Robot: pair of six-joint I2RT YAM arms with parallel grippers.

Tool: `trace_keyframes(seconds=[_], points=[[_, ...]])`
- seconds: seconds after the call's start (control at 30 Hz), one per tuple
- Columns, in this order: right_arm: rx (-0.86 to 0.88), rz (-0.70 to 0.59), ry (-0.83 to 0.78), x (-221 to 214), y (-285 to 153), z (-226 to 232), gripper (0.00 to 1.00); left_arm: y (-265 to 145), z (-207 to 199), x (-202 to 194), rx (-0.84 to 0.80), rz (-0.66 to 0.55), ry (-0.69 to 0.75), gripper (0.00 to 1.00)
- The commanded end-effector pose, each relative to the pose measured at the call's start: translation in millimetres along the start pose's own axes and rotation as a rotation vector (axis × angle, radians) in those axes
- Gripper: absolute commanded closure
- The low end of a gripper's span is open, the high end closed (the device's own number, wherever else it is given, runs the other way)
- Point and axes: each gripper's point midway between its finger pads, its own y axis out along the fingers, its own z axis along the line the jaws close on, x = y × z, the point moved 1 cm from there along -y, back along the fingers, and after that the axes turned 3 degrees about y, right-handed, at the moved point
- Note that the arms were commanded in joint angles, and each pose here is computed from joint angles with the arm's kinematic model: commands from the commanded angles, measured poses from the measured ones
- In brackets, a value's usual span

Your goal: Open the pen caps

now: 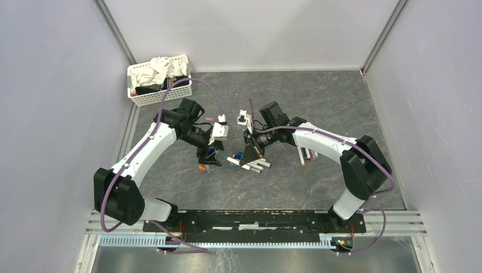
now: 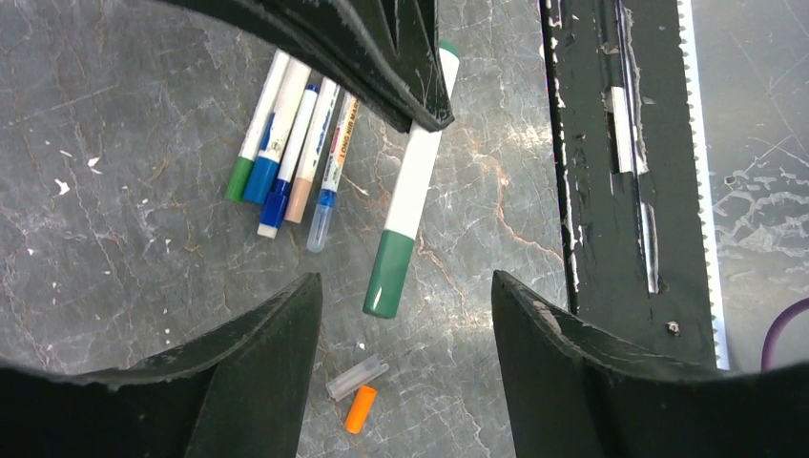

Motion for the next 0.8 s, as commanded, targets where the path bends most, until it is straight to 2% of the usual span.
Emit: trace_keyframes(seconds=[0.0, 0.17, 0.27, 0.37, 0.53, 0.6, 0.63, 0.67, 0.77], points=[[0.057, -0.012, -0.055, 17.7, 0.5, 12.0, 1.00, -0.1, 1.3, 20.5, -0.010, -0.040, 0.106, 0.32], [0.062, -0.014, -0.055, 21.0, 0.7, 12.7, 1.00, 9.6, -3.1, 11.4, -0.036, 0.025, 0.120, 0.48], [0.067, -0.012, -0.059, 20.7, 0.3, 14.2, 1.00, 11.8, -1.7, 1.9, -0.027, 0.077, 0.127, 0.52], [0.062, -0.005, -0.057, 19.6, -0.4, 13.1, 1.00, 11.9, 2.3, -5.6, -0.001, 0.133, 0.146, 0.61], [0.057, 0.006, -0.043, 15.8, 1.4, 10.3, 1.00, 11.4, 8.2, -2.6, 0.040, 0.163, 0.191, 0.72], [0.055, 0.006, -0.041, 15.9, 1.4, 9.5, 1.00, 11.7, 8.8, -0.8, 0.046, 0.172, 0.204, 0.81], [0.055, 0.005, -0.037, 16.1, 2.0, 9.4, 0.98, 12.4, 8.8, 0.9, 0.047, 0.171, 0.208, 0.87], [0.055, 0.002, -0.027, 16.5, 2.5, 9.6, 0.87, 13.0, 8.9, 2.9, 0.049, 0.168, 0.213, 0.95], [0.059, -0.046, 0.003, 22.3, 6.2, 8.5, 0.63, 14.6, 7.7, 11.2, 0.050, 0.134, 0.209, 0.98]])
